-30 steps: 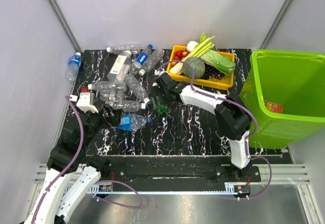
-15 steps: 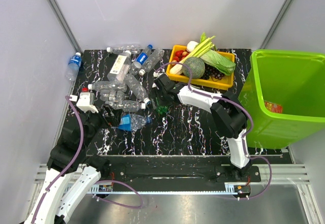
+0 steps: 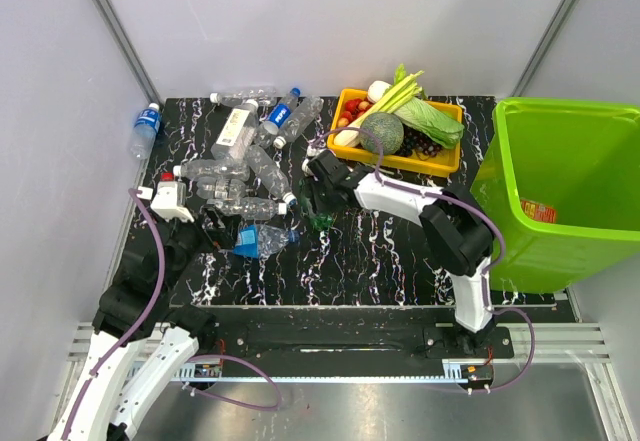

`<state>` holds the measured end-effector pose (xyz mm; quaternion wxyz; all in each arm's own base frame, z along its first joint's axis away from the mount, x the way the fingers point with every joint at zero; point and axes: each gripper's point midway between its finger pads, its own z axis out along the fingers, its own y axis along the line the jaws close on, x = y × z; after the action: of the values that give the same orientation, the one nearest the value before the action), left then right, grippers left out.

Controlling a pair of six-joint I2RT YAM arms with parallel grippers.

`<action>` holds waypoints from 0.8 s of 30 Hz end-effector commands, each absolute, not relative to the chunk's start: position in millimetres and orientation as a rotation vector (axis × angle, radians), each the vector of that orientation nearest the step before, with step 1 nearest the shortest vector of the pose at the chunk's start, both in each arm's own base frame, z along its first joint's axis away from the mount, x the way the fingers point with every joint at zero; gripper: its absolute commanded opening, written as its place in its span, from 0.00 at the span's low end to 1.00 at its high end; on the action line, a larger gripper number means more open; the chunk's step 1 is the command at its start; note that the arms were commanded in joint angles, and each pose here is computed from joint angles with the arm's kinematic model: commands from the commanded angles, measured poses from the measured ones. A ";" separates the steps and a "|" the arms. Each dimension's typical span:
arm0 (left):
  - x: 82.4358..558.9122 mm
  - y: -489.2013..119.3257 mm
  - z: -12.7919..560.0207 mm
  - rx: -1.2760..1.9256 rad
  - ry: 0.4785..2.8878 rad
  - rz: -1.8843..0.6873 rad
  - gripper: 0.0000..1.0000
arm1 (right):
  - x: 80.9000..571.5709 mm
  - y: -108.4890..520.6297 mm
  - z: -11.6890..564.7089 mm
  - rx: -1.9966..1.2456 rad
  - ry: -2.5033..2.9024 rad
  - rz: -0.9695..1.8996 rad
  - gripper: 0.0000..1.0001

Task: Put the plastic bottles in the bin
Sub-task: Pick up the plastic bottle at the center of the board.

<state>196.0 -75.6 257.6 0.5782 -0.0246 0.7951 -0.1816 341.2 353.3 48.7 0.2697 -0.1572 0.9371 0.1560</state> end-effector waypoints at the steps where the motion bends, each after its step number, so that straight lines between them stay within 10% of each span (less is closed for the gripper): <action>1: 200.5 -76.0 261.9 -0.067 1.849 -0.424 0.99 | 326.2 354.9 96.6 -0.384 2.465 0.538 0.54; 24: 206.2 -81.4 252.5 -0.056 1.897 -0.424 0.99 | 315.6 223.8 376.1 -0.014 1.749 0.425 0.42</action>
<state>203.9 -79.0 245.2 0.5550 -0.0226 0.8137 -0.1714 311.5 274.6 293.2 0.5089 -0.0668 0.8275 0.2276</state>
